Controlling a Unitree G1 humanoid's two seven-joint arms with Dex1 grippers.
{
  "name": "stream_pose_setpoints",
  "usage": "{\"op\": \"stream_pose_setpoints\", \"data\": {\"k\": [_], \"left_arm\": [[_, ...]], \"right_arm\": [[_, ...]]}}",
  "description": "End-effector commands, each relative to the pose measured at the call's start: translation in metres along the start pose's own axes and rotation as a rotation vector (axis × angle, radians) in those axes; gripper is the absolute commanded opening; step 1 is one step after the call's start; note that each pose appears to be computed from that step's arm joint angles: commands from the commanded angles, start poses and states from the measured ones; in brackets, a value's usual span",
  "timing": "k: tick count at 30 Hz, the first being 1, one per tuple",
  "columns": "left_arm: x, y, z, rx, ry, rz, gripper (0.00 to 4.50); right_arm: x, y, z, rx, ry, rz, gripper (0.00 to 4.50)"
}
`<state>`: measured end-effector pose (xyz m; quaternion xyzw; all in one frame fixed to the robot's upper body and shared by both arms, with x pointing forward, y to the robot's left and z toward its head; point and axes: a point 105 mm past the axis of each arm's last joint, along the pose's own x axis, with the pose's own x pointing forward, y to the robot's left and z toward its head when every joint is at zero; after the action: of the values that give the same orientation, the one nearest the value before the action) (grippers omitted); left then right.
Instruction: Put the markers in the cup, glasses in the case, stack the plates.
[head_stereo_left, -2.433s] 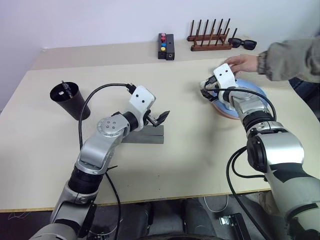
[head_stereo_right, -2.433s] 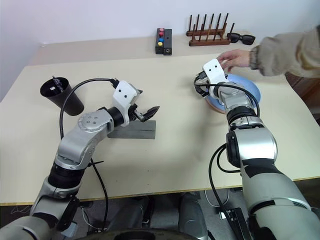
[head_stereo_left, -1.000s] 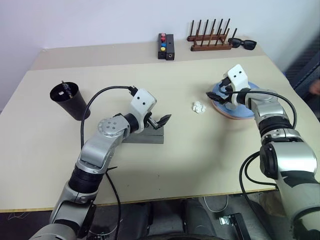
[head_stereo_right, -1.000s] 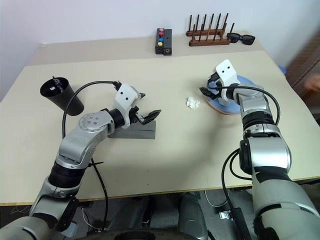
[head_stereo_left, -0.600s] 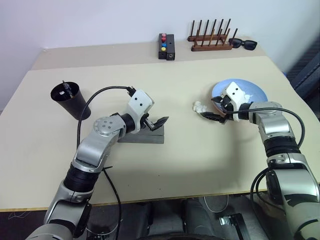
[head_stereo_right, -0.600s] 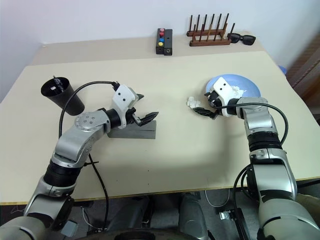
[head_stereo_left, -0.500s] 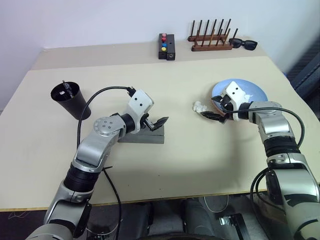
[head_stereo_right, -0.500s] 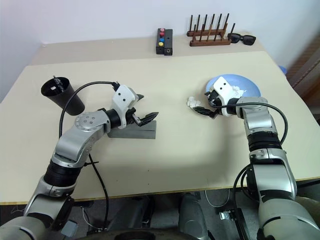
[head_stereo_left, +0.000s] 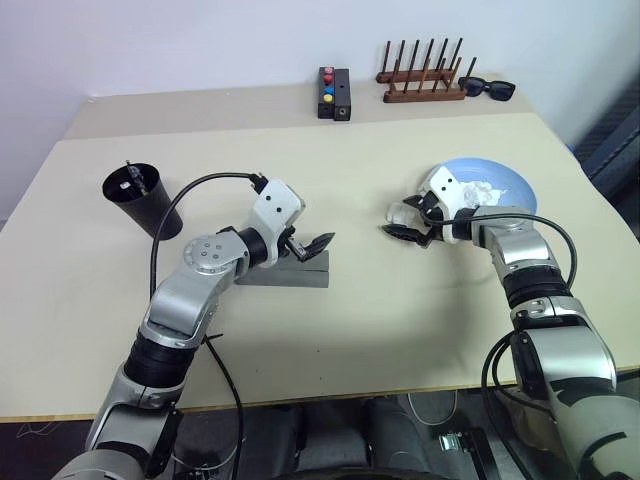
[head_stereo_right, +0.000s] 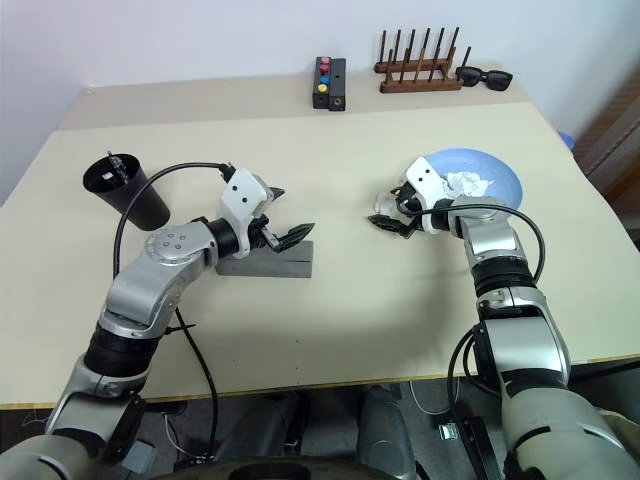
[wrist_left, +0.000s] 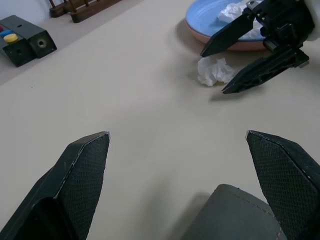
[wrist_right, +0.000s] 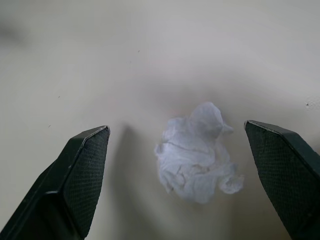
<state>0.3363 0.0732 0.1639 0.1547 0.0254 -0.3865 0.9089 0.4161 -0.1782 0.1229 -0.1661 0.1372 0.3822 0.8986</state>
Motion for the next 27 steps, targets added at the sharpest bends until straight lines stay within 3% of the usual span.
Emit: {"op": "stream_pose_setpoints", "data": {"k": [1, 8, 18, 27], "left_arm": [[-0.008, 0.002, 0.011, 0.021, -0.037, 0.015, 4.50], [-0.013, -0.005, 0.007, 0.026, -0.021, -0.050, 4.50], [-0.026, -0.022, 0.006, 0.042, -0.044, -0.243, 4.50], [-0.026, -0.032, 0.014, 0.055, -0.094, -0.343, 4.50]], "right_arm": [[0.001, -0.005, 0.017, -0.025, -0.045, -0.015, 3.56], [0.000, -0.008, 0.015, -0.015, -0.038, -0.027, 0.06], [-0.013, -0.018, 0.020, -0.045, -0.056, -0.077, 0.06], [-0.059, -0.049, 0.065, -0.085, -0.179, -0.212, 0.06]]}}
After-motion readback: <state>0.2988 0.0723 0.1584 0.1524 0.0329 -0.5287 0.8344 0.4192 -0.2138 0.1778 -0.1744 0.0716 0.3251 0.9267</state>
